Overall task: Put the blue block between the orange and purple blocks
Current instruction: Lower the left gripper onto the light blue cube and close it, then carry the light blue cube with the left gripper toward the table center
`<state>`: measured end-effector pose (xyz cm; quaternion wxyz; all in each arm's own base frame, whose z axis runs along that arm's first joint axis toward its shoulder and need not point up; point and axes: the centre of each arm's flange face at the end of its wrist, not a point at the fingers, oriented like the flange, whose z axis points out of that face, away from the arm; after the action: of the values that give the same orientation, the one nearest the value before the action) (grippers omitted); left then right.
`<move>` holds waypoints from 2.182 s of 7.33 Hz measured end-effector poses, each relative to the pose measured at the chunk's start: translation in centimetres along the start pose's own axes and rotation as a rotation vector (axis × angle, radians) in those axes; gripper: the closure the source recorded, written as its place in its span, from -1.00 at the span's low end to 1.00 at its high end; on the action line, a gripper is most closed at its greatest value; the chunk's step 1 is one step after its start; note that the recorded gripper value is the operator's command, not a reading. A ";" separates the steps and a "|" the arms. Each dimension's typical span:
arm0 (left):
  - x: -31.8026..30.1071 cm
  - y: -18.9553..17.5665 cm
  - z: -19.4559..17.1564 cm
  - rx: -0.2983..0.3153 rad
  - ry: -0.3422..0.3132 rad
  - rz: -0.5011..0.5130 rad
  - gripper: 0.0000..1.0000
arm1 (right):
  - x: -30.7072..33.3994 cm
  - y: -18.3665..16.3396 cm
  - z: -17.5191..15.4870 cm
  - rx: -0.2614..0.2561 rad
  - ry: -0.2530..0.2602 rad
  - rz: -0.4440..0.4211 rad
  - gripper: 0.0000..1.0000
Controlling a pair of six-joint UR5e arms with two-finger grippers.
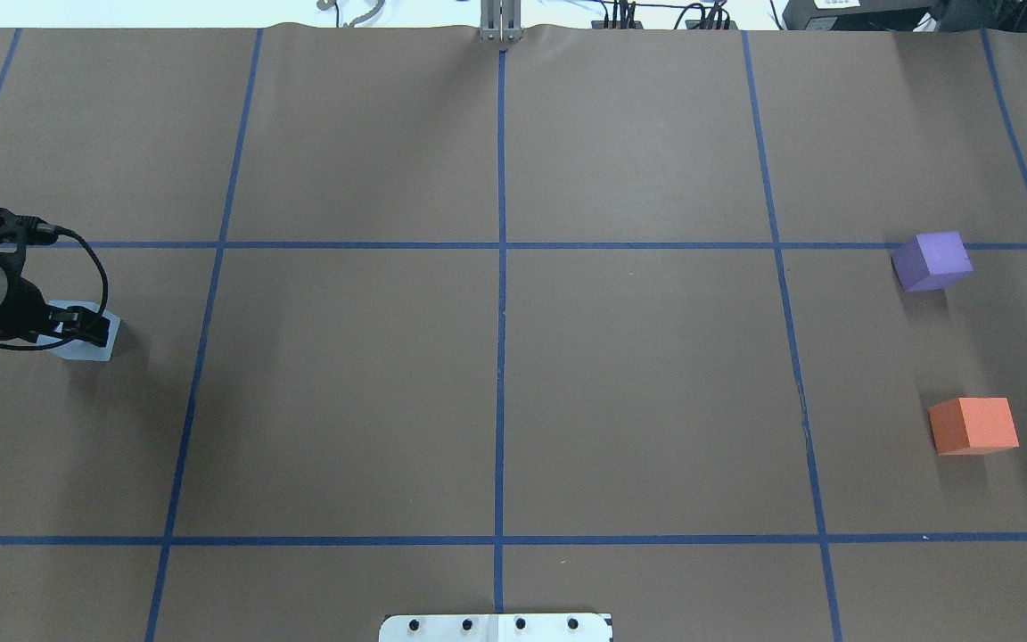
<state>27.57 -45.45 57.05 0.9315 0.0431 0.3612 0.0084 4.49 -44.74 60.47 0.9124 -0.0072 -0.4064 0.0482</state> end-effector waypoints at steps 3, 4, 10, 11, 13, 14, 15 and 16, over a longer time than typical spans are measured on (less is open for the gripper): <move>1.0 -0.1 -1.5 -0.041 0.072 -0.017 1.00 | -0.3 -0.2 -0.1 0.002 0.000 -0.005 -0.99; 1.8 -0.6 -4.1 -0.063 0.100 -0.039 1.00 | -0.5 -0.3 -0.1 0.002 -0.002 -0.009 -0.99; 32.3 -8.9 -18.1 -0.085 0.149 -0.152 1.00 | -5.0 -1.3 -0.5 0.009 -0.031 -0.062 -0.99; 39.4 -9.5 -17.5 -0.078 0.138 -0.162 1.00 | -6.4 -1.9 -0.4 0.008 -0.031 -0.074 -0.99; 46.8 -10.1 -14.1 -0.062 0.152 -0.135 1.00 | -8.9 -3.2 -0.7 0.015 -0.040 -0.089 -0.99; 49.0 -9.4 -10.4 -0.045 0.151 -0.103 1.00 | -10.6 -4.2 -1.3 0.026 -0.051 -0.091 -0.99; 50.7 -8.3 -7.4 -0.032 0.144 -0.077 0.41 | -13.0 -5.3 -1.8 0.036 -0.060 -0.082 -0.99; 52.0 -7.2 -5.6 -0.034 0.141 -0.059 -0.72 | -15.8 -6.4 -2.1 0.042 -0.069 -0.068 -0.99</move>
<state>62.07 -49.73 17.33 0.9042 0.0160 0.4267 -0.0097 -3.94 -52.51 47.64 0.8989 0.0277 -0.4365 0.0258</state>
